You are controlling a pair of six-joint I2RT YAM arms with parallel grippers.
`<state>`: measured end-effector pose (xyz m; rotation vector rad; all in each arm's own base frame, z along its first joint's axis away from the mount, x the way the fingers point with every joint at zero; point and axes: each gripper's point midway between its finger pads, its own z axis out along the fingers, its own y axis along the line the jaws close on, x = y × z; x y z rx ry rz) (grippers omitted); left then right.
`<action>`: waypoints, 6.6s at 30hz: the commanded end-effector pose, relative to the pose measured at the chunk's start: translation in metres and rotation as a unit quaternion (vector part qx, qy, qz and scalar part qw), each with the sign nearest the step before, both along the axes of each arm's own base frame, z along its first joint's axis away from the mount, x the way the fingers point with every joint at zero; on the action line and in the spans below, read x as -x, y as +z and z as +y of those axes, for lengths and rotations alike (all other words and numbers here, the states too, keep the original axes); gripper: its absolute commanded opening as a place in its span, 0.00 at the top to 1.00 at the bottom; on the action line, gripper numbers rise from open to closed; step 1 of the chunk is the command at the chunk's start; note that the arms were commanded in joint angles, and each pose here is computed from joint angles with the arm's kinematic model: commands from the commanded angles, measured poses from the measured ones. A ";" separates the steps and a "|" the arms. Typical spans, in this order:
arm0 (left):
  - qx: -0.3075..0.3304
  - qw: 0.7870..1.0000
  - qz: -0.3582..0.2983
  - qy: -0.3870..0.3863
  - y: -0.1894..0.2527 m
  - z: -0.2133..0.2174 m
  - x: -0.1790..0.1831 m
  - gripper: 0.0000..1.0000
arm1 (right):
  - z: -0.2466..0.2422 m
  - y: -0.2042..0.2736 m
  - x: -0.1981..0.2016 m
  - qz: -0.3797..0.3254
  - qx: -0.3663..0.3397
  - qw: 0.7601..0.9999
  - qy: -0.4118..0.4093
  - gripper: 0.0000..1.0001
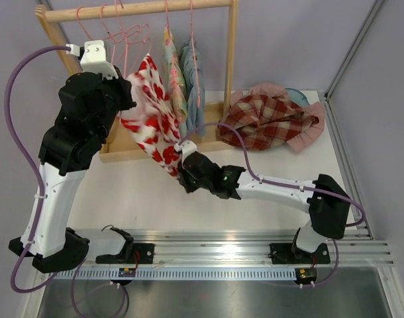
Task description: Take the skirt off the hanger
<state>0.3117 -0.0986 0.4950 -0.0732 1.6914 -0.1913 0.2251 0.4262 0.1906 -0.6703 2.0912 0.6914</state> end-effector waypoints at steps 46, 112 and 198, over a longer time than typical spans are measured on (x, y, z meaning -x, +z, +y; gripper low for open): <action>0.012 0.999 -0.039 0.005 -0.009 -0.001 -0.006 1.00 | -0.357 0.090 -0.331 -0.060 -0.024 0.848 -0.525 0.29; 0.017 0.998 0.026 -0.050 -0.042 -0.107 -0.140 1.00 | -0.327 0.138 -0.051 -0.084 -0.071 0.889 -0.445 0.00; 0.053 0.995 -0.083 -0.002 0.035 -0.002 0.028 1.00 | -0.222 0.141 0.002 -0.166 -0.133 0.938 -0.275 1.00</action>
